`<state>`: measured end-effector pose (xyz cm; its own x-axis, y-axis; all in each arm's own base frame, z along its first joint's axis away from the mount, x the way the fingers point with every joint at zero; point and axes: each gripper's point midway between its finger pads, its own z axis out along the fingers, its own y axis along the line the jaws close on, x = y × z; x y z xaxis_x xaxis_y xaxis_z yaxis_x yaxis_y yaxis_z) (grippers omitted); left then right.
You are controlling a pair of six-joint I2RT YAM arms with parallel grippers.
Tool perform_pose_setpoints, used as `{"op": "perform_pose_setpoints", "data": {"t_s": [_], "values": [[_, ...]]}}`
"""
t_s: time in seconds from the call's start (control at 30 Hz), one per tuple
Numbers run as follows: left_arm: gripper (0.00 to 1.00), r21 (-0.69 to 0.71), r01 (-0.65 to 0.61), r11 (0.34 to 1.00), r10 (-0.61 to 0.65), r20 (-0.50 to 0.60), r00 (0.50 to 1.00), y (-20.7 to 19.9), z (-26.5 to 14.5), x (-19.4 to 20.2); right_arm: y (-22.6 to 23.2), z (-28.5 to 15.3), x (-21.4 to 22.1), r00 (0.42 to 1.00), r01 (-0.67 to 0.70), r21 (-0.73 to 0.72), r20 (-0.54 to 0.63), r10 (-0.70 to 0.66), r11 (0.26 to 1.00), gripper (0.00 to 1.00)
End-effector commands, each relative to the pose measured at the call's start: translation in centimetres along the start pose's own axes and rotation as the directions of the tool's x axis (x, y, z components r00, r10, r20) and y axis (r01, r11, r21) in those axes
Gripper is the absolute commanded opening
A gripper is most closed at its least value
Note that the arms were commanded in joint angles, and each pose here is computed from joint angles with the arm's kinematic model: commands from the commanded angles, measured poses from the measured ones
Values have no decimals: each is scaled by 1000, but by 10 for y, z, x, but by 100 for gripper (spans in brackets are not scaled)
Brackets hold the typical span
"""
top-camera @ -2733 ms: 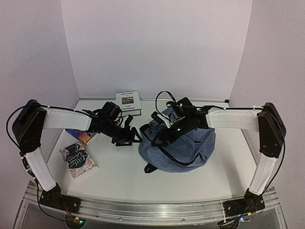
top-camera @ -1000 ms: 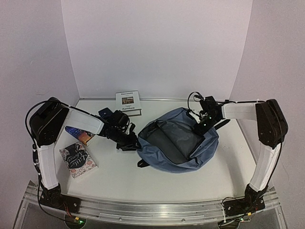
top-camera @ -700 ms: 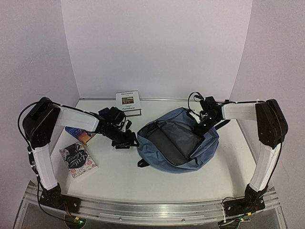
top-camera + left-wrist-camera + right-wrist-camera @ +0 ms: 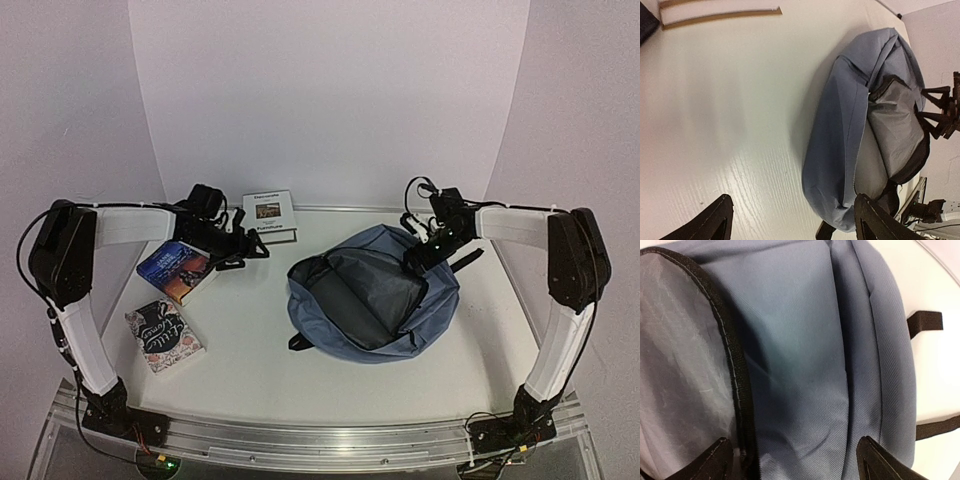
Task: Pack the student bag
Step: Unzip the student bag at the center of the board.
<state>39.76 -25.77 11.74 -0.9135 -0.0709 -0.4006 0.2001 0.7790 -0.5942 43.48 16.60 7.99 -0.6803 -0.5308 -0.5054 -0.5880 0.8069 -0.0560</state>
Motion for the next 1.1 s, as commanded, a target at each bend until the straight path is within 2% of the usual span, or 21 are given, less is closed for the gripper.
{"op": "perform_pose_setpoints", "data": {"t_s": [0.0,0.1,0.2,0.43,0.53,0.63,0.7,0.83,1.07], "values": [[83,91,-53,994,59,-60,996,-41,40,9,3,5,-2,1000,-20,-46,-12,19,999,85],[81,118,-50,992,63,-110,992,-54,72,25,-11,22,9,997,-50,-25,-56,48,998,83],[75,141,-43,989,65,-150,987,-62,97,37,-48,32,22,989,-117,33,-82,119,993,79],[64,203,-42,978,69,-124,990,-75,128,16,-103,30,57,980,-127,140,-138,146,982,77],[66,188,-56,981,78,-112,991,-80,133,0,-121,27,66,975,-147,169,-143,172,975,76],[74,170,-62,984,71,-53,996,-76,117,-19,-127,14,62,977,-158,176,-114,180,972,76],[76,142,-36,989,39,-22,999,-58,104,-33,-125,1,49,982,-164,162,-69,177,973,77],[77,113,27,993,-35,67,997,-22,67,-70,-123,-33,15,979,-203,139,48,198,969,81],[80,-11,32,999,-29,222,975,18,20,-125,-117,-95,-43,934,-279,63,248,256,958,90]]}}
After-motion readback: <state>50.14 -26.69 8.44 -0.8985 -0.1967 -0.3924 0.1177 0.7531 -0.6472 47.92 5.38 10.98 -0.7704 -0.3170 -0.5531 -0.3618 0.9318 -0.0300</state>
